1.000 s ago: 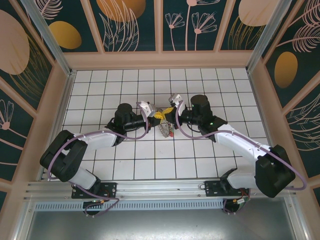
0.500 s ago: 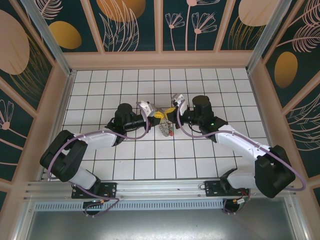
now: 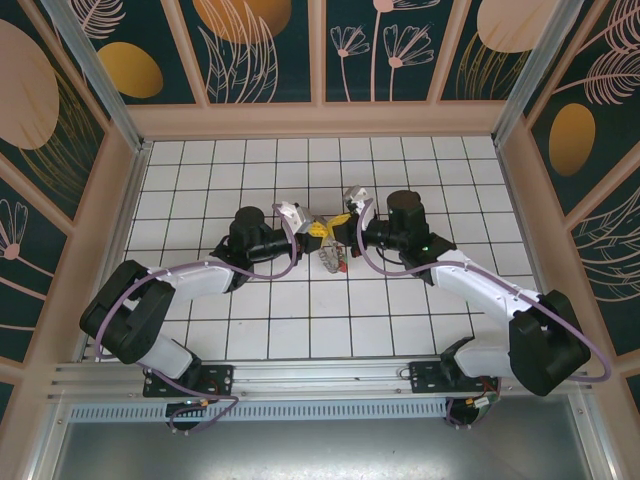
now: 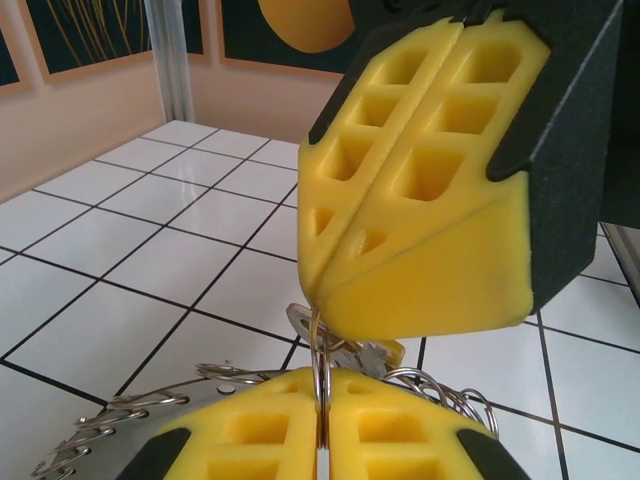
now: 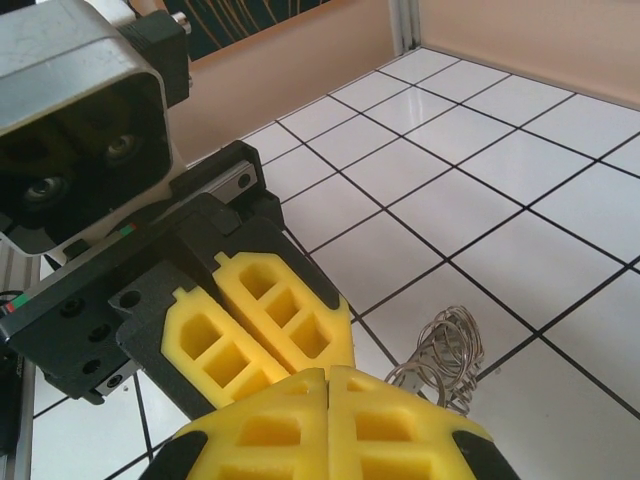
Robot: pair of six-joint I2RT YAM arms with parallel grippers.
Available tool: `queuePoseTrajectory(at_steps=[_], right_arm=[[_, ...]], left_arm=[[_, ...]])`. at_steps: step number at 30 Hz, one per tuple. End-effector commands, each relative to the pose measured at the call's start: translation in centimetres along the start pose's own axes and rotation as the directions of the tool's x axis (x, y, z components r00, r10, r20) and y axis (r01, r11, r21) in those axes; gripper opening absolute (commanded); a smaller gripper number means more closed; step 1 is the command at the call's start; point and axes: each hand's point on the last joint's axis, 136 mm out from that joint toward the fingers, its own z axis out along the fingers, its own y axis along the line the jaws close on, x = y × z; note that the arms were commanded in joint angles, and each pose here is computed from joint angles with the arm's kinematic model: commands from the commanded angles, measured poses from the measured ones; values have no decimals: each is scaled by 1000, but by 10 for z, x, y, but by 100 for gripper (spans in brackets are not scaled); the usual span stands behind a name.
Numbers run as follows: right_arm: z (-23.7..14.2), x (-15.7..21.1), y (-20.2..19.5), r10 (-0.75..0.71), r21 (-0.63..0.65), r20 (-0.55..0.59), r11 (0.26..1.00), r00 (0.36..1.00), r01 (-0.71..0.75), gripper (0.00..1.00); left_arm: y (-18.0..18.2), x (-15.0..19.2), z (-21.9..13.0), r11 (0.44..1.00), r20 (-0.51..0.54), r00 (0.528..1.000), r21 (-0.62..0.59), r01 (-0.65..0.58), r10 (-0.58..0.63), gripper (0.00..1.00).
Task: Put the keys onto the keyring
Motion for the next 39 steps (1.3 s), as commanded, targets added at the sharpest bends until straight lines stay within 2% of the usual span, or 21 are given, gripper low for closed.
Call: queuePoseTrajectory(at_steps=[1, 14, 19, 22, 27, 30, 33, 39], right_arm=[[-4, -39, 18, -81, -57, 99, 995, 992, 87, 0], [5, -28, 15, -105, -29, 31, 994, 994, 106, 0], [6, -30, 17, -117, -25, 24, 993, 993, 118, 0], [5, -32, 17, -123, -17, 28, 992, 992, 124, 0], [-1, -34, 12, -134, 29, 44, 991, 990, 133, 0], [-6, -27, -1, -91, 69, 40, 994, 995, 88, 0], [-12, -19, -12, -25, 65, 55, 998, 998, 21, 0], [-13, -19, -5, -27, 24, 72, 999, 997, 26, 0]], left_arm=[[-3, -7, -1, 1000, 20, 1000, 18, -17, 17, 12], [-4, -5, 0, 1000, 9, 1000, 23, -14, 14, 15], [-4, -5, 0, 1000, 7, 1000, 25, -16, 16, 10], [-3, -5, 0, 1000, 8, 1000, 23, -19, 19, 0], [-4, -6, -1, 1000, 15, 1000, 20, -20, 20, 0], [-3, -9, -2, 1000, 32, 999, 11, -23, 23, 0], [-3, -10, -2, 1000, 36, 999, 13, -26, 25, 0], [-3, -11, -1, 1000, 39, 999, 15, -26, 26, 0]])
